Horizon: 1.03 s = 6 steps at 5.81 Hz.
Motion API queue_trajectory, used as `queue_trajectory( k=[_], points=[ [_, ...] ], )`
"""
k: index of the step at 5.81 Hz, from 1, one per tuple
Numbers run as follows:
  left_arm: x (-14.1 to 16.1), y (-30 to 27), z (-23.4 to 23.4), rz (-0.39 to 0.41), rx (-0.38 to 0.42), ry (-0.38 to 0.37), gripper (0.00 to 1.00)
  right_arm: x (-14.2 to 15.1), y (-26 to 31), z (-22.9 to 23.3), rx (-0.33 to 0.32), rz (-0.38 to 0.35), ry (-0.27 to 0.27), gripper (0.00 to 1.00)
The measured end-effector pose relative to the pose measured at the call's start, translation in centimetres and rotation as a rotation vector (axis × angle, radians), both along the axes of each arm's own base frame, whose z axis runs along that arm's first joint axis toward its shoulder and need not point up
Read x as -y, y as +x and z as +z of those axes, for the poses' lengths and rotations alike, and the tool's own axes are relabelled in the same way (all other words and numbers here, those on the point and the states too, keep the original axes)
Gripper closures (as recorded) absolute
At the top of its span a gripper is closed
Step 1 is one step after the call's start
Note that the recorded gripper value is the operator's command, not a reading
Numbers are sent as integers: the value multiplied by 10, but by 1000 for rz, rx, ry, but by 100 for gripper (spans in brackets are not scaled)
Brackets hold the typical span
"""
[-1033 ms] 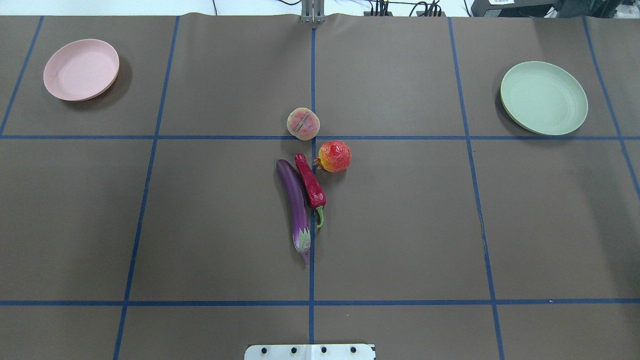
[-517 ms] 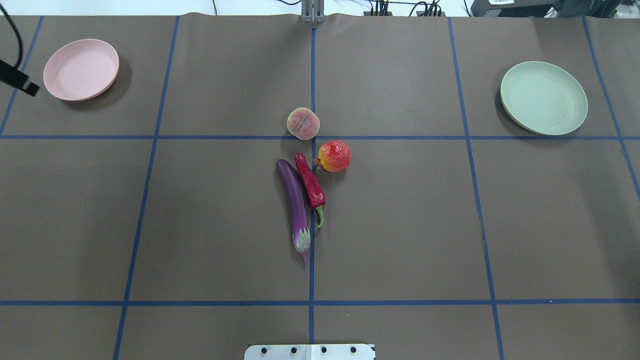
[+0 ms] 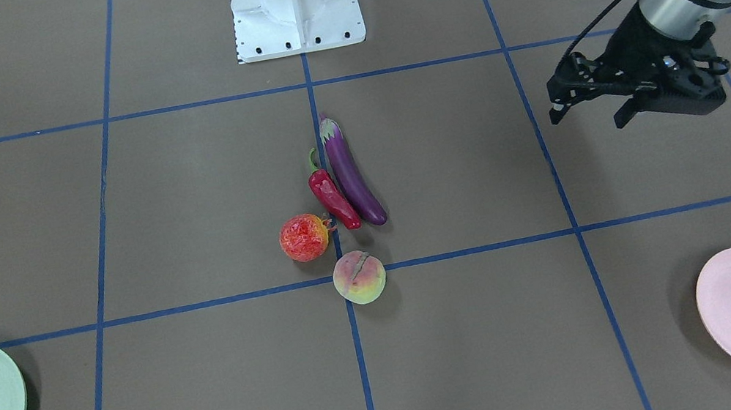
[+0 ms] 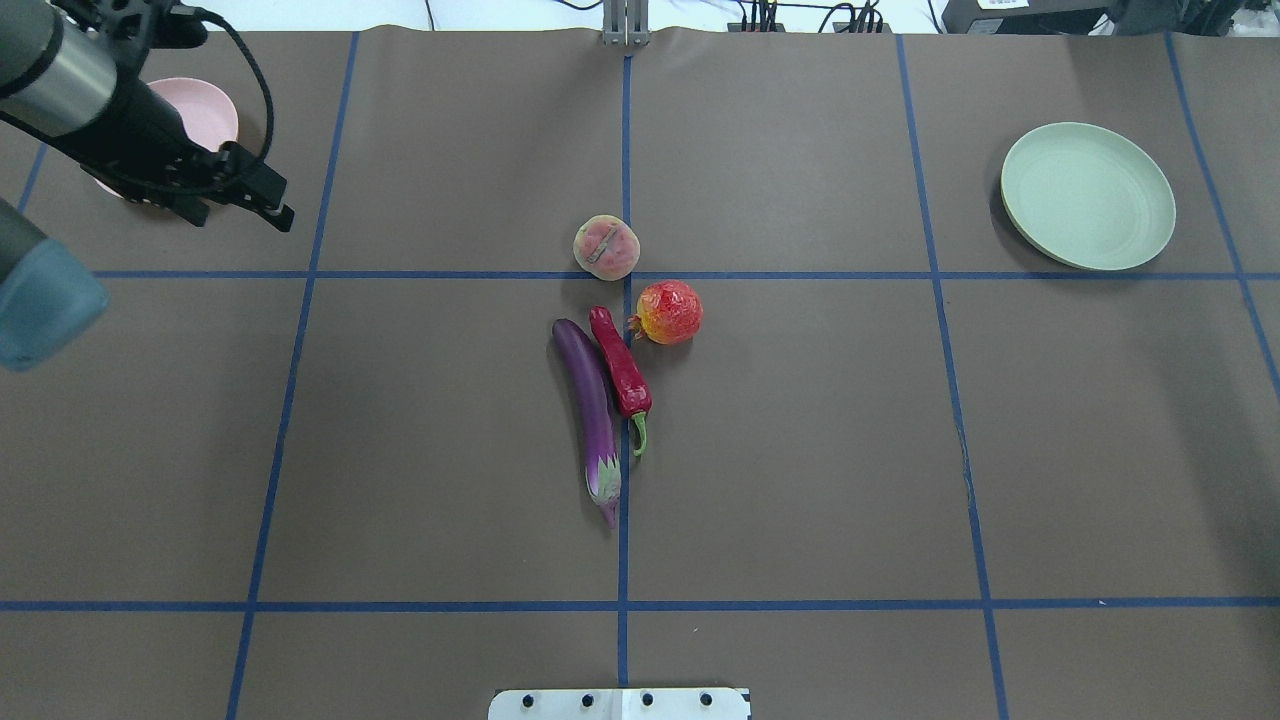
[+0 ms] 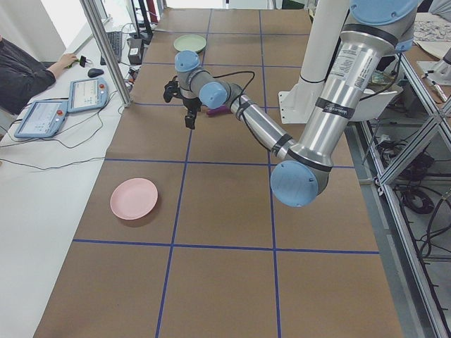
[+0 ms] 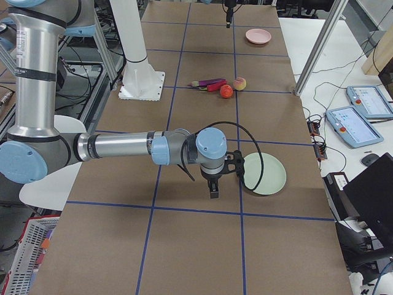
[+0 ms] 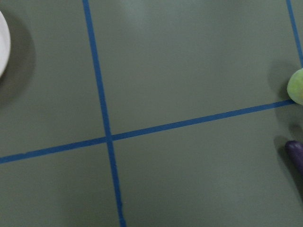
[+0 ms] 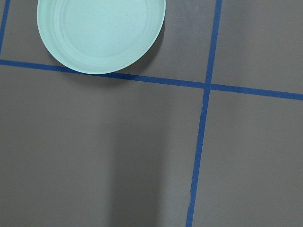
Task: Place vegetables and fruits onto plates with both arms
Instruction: 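Move the left gripper over the purple eggplant and lower it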
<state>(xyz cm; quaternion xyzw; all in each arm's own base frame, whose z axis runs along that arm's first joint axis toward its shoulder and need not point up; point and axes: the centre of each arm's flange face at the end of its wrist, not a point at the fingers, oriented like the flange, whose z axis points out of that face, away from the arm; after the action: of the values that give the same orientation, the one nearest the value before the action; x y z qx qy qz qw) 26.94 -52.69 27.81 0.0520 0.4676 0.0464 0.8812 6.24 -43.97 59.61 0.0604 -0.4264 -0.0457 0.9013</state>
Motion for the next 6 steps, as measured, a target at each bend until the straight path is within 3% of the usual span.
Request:
queue_trajectory(
  k=[4,6],
  points=[
    [-93,202,-92,-100,21,-134,0,-7,-1,11,5,0,-7,0],
    [-101,266,-94,-116,67,-152,1,4,-1,-3,10,0,22,0]
  ],
)
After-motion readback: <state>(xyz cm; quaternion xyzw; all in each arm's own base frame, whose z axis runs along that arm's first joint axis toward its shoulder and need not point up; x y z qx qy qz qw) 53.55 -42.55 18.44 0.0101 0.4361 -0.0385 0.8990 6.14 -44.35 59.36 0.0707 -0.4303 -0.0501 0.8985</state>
